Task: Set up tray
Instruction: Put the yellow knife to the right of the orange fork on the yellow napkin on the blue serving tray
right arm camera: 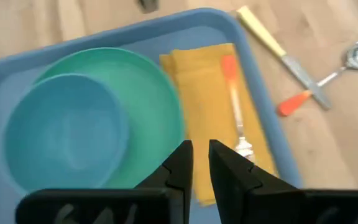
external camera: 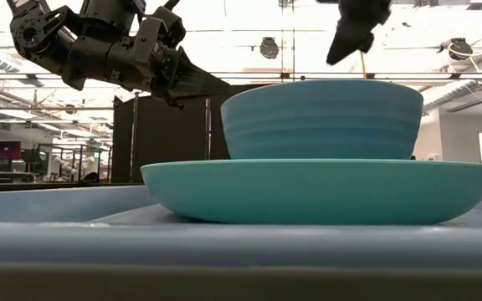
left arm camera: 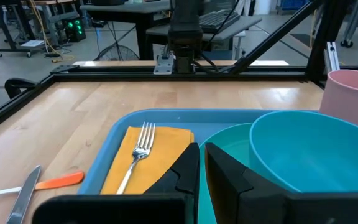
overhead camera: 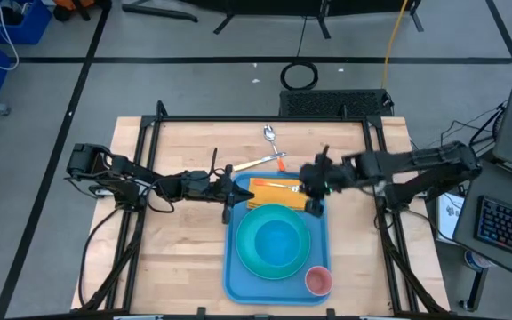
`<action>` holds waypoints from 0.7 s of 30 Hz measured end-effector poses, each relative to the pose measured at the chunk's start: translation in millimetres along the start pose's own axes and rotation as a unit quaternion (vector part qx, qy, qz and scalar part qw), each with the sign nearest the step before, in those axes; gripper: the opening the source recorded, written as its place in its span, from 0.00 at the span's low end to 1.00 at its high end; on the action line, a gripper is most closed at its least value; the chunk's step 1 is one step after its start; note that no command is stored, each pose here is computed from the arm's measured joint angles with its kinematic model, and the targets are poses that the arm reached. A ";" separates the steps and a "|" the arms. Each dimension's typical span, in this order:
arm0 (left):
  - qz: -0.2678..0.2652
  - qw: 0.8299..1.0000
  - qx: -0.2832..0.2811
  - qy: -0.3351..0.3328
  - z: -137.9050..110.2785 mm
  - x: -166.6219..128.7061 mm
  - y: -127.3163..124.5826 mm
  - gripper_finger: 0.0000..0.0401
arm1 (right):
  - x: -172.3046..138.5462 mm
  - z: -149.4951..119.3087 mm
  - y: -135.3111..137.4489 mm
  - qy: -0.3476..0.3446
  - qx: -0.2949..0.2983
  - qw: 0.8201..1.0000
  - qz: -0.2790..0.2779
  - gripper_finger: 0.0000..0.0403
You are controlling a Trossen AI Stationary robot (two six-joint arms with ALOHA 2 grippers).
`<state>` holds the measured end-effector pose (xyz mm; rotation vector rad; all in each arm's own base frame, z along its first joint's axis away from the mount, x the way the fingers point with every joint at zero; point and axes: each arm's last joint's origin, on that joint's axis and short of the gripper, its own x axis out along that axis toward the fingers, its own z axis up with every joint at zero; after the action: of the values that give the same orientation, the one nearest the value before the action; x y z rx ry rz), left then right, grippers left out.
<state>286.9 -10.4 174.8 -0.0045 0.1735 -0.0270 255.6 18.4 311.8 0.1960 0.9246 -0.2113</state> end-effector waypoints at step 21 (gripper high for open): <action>0.063 0.997 -0.045 -0.023 4.4 0.0 9.4 0.08 | 37.0 16.6 -169.7 0.028 -0.070 0.997 0.001 0.14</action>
<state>287.9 -1.0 179.0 -0.0848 0.1286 0.1072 245.2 -152.7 278.8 0.0745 0.9917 -0.1397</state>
